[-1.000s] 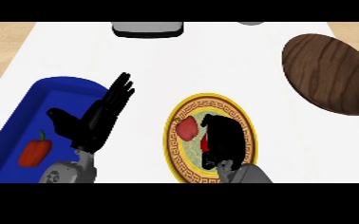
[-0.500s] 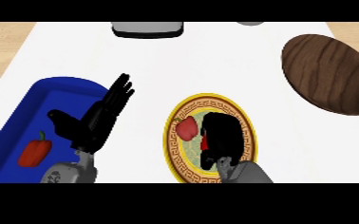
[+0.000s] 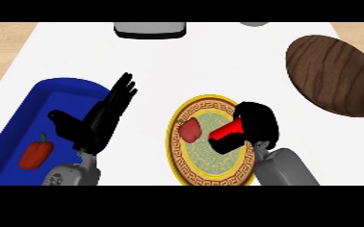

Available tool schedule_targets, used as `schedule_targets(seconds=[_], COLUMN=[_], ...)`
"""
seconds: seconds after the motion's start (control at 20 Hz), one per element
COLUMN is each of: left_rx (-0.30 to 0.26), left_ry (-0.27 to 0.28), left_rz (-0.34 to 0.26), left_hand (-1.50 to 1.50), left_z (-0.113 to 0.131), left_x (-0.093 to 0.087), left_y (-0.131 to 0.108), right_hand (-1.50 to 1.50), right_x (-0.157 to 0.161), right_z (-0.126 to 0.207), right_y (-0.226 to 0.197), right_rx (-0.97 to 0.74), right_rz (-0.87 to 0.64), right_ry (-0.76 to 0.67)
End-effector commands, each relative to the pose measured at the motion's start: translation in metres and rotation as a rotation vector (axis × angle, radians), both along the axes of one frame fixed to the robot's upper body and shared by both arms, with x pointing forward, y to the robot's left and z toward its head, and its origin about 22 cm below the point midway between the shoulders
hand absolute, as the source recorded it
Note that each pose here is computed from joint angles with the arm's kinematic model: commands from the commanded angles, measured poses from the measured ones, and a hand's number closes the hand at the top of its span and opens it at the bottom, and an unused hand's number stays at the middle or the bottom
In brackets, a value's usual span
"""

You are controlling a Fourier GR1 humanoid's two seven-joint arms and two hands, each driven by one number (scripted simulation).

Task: Pick the can from the plate and place it in the bowl

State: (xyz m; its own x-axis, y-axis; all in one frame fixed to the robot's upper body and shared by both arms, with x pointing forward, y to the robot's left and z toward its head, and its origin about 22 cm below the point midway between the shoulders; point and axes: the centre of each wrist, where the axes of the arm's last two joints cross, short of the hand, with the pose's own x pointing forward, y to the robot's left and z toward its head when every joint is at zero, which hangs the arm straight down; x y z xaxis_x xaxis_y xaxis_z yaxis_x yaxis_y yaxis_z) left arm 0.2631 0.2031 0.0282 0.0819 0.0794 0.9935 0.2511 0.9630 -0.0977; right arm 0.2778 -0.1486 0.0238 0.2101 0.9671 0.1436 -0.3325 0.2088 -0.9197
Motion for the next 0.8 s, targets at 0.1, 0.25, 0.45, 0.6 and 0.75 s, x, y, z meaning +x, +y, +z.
schedule_targets(seconds=[0.1, 0.25, 0.45, 0.6, 0.75], left_rx=[-0.005, 0.01, 0.01, 0.007, -0.006], left_ry=[-0.006, 0.001, 0.016, 0.013, 0.002], left_rz=[0.019, 0.0, 0.007, 0.006, 0.023], left_hand=[0.0, 0.0, 0.0, 0.0, 0.0], left_z=[0.001, -0.002, -0.006, -0.004, -0.003], left_x=[-0.015, 0.002, 0.002, -0.001, -0.003], left_y=[-0.006, -0.003, 0.002, 0.008, -0.008], right_hand=[1.5, 1.5, 1.5, 1.5, 1.5], right_x=[0.016, 0.002, -0.017, -0.027, -0.044], right_z=[0.008, 0.033, 0.089, 0.124, 0.156], right_y=[-0.049, -0.019, -0.024, -0.028, -0.026], right_rx=[-0.144, -0.105, -0.036, -0.069, -0.087], right_rz=[-0.104, -0.136, -0.119, -0.148, -0.17], right_ry=[-0.063, -0.179, -0.298, -0.432, -0.5])
